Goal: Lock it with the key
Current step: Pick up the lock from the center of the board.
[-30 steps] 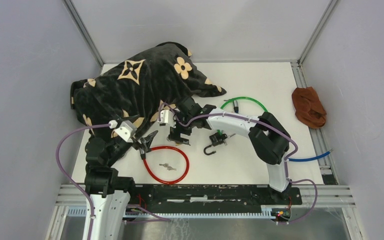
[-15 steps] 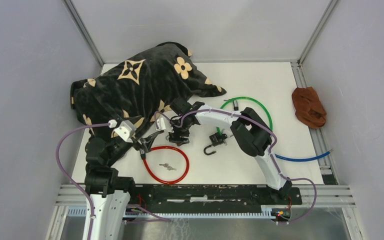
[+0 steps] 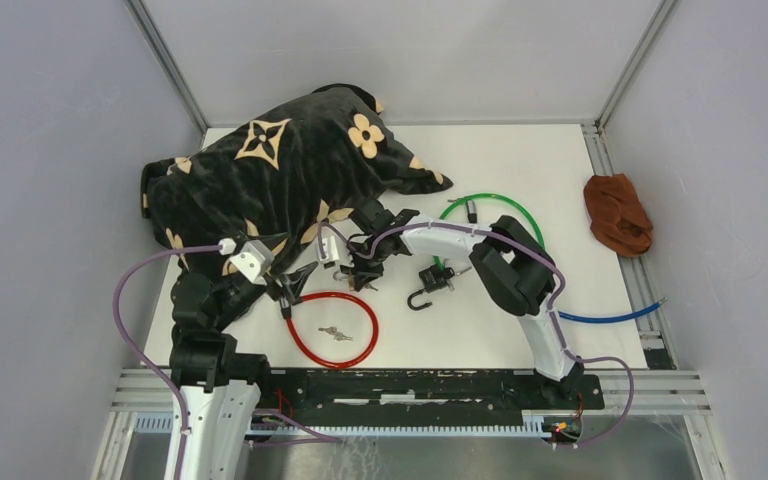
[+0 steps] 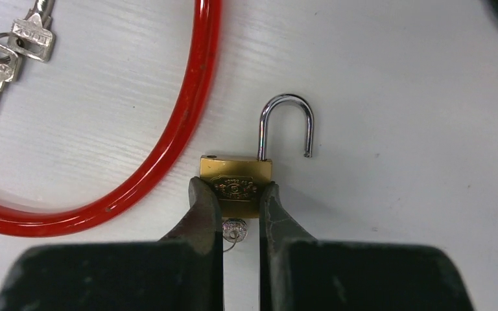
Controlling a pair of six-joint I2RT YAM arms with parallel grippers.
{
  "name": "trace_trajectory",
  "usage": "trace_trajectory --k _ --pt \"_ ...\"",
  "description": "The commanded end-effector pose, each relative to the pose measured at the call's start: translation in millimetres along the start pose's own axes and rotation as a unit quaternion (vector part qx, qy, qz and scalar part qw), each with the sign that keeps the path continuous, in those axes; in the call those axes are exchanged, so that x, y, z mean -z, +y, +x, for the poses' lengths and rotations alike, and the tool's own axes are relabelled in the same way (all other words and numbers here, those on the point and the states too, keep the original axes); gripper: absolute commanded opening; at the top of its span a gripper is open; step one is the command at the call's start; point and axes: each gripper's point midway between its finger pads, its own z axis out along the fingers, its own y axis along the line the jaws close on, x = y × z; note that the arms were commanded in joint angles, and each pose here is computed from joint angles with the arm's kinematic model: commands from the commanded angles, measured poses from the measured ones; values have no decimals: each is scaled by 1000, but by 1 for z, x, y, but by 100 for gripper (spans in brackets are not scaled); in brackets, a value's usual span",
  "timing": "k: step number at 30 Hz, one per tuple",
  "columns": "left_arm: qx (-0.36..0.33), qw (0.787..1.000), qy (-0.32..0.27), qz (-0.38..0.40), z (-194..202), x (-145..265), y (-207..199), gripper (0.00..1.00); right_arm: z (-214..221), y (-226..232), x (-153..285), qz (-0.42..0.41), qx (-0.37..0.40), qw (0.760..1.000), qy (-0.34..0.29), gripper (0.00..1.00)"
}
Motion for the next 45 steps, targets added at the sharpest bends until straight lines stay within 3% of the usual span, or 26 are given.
trace_trajectory --k 1,5,7,10,15,18,24,27,31,32,36,41,45 --pt "-19 998 50 33 30 0 -7 77 9 3 15 17 -38 999 -15 0" --pt "-75 990 112 31 64 2 4 72 -14 -1 49 46 -57 994 -84 0" --pt "-153 975 149 64 85 2 8 72 -26 5 65 50 -66 990 -117 0" --pt "-203 948 194 148 104 0 -1 76 -33 20 84 68 -77 983 -152 0" --pt "-223 910 177 301 104 -16 -50 83 -52 50 118 85 -69 970 -219 0" --pt "-232 891 175 348 103 -29 -71 84 -63 67 136 89 -55 962 -250 0" --pt "-288 880 100 364 77 -59 -88 85 -84 93 155 92 -22 952 -291 0" --pt "-333 858 85 380 80 -56 -99 81 -88 95 158 97 -15 951 -293 0" --pt "-341 855 81 382 77 -58 -105 76 -95 97 158 93 -7 951 -295 0" --pt "-339 857 81 381 76 -59 -105 73 -95 97 158 92 -6 951 -294 0" --pt "-338 860 90 372 78 -62 -103 45 -98 97 161 97 -1 950 -296 0" --pt "-356 854 95 368 84 -60 -101 25 -101 96 164 102 3 949 -298 0" --pt "-362 852 96 365 83 -61 -100 2 -100 95 162 101 2 950 -295 0"
